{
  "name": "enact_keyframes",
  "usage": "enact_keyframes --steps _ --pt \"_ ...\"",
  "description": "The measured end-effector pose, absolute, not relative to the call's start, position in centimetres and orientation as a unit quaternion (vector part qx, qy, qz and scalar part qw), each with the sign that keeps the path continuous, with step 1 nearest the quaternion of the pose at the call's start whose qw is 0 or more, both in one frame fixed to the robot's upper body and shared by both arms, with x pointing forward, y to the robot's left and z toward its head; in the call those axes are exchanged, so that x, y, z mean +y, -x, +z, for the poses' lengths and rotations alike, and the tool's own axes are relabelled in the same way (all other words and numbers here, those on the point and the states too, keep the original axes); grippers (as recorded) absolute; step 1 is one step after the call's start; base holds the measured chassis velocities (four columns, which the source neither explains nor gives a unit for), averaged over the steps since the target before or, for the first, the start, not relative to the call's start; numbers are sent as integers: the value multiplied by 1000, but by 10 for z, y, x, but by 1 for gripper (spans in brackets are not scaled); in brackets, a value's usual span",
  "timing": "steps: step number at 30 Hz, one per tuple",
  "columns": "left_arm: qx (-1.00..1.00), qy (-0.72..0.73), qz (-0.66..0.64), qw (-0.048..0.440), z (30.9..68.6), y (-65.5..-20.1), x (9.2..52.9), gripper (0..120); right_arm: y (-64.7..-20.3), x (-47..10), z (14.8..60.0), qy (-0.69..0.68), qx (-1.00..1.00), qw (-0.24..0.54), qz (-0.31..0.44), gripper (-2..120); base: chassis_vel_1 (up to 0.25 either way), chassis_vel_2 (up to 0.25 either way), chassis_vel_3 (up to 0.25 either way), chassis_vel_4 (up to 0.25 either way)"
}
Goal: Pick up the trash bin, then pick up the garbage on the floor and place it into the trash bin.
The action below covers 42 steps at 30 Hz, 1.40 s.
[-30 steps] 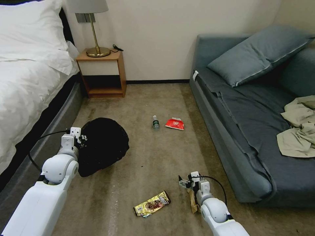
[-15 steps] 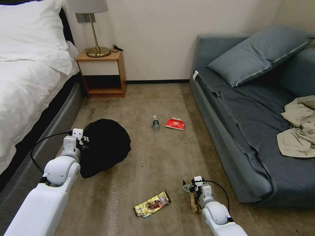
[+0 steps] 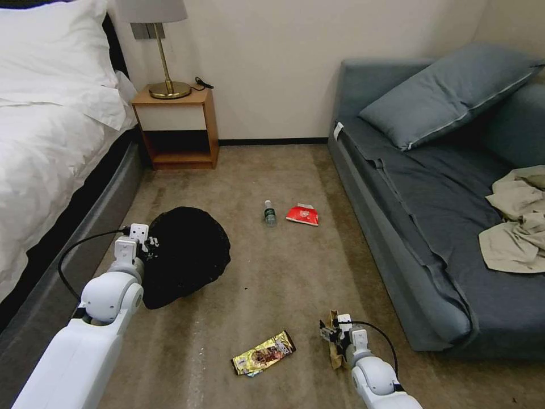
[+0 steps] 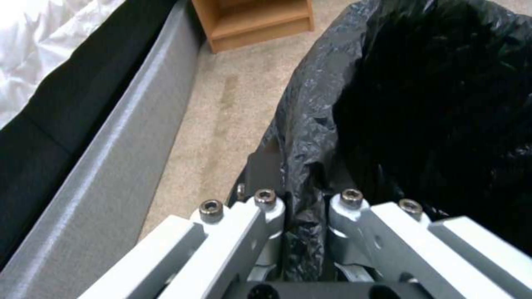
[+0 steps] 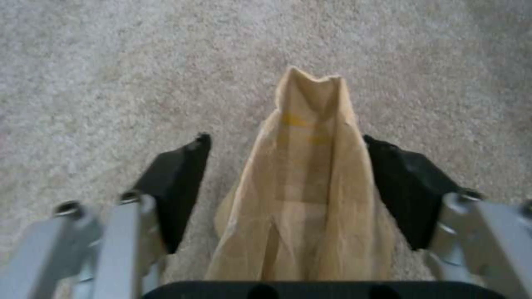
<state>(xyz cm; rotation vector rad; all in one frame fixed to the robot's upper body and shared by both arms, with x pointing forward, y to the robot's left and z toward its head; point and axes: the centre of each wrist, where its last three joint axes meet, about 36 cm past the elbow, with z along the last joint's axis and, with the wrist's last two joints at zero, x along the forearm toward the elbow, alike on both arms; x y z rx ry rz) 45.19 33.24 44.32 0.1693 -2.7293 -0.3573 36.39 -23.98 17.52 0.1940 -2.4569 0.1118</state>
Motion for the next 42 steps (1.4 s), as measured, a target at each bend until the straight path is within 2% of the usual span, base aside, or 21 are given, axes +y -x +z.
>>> enact_keyframes --steps 1,3,4,6,8,9,10,12,13,15,17,18,24,29,32,42 --pt "-972 -60 -127 191 443 -452 332 4 -364 -240 175 -74 -940 331 43 65 0 0 0 0" --pt "-971 -61 -127 191 443 -453 333 4 -363 -241 174 -76 -940 329 42 54 0 0 0 0" --pt "-971 -61 -127 191 443 -453 333 4 -363 -241 174 -76 -940 329 42 54 0 0 0 0" --pt "-971 -61 -127 192 442 -453 333 4 -363 -242 174 -77 -941 328 42 44 0 0 0 0" --pt "-971 -61 -127 193 442 -453 333 4 -364 -242 173 -77 -941 327 42 41 0 0 0 0" --pt "-971 -61 -126 193 441 -453 333 4 -364 -242 173 -77 -941 326 42 33 0 0 0 0" --pt "-971 -61 -126 193 441 -453 333 4 -364 -242 173 -77 -941 326 42 33 0 0 0 0" --pt "-971 -61 -126 194 441 -453 333 4 -365 -242 174 -78 -942 324 41 23 0 0 0 0" --pt "-971 -61 -126 194 441 -453 333 4 -365 -242 174 -78 -942 324 41 23 0 0 0 0" --pt "-971 -61 -126 194 441 -454 333 4 -365 -241 174 -79 -943 321 42 11 0 0 0 0" --pt "-971 -61 -126 194 441 -454 332 4 -366 -240 176 -80 -944 318 42 8 0 0 0 0" --pt "-971 -61 -126 194 441 -454 332 4 -368 -240 178 -82 -945 312 43 2 0 0 0 0" --pt "-971 -60 -125 194 441 -454 331 4 -382 -235 199 -95 -954 280 48 0 0 0 0 0" --pt "-972 -56 -125 193 442 -453 328 4 -400 -226 232 -122 -962 240 46 0 0 0 0 0" --pt "-972 -52 -123 194 441 -452 324 4 -419 -214 267 -154 -967 201 38 0 0 0 0 0" --pt "-972 -45 -121 196 441 -450 316 4 -451 -183 328 -225 -965 137 4 0 0 0 0 0"
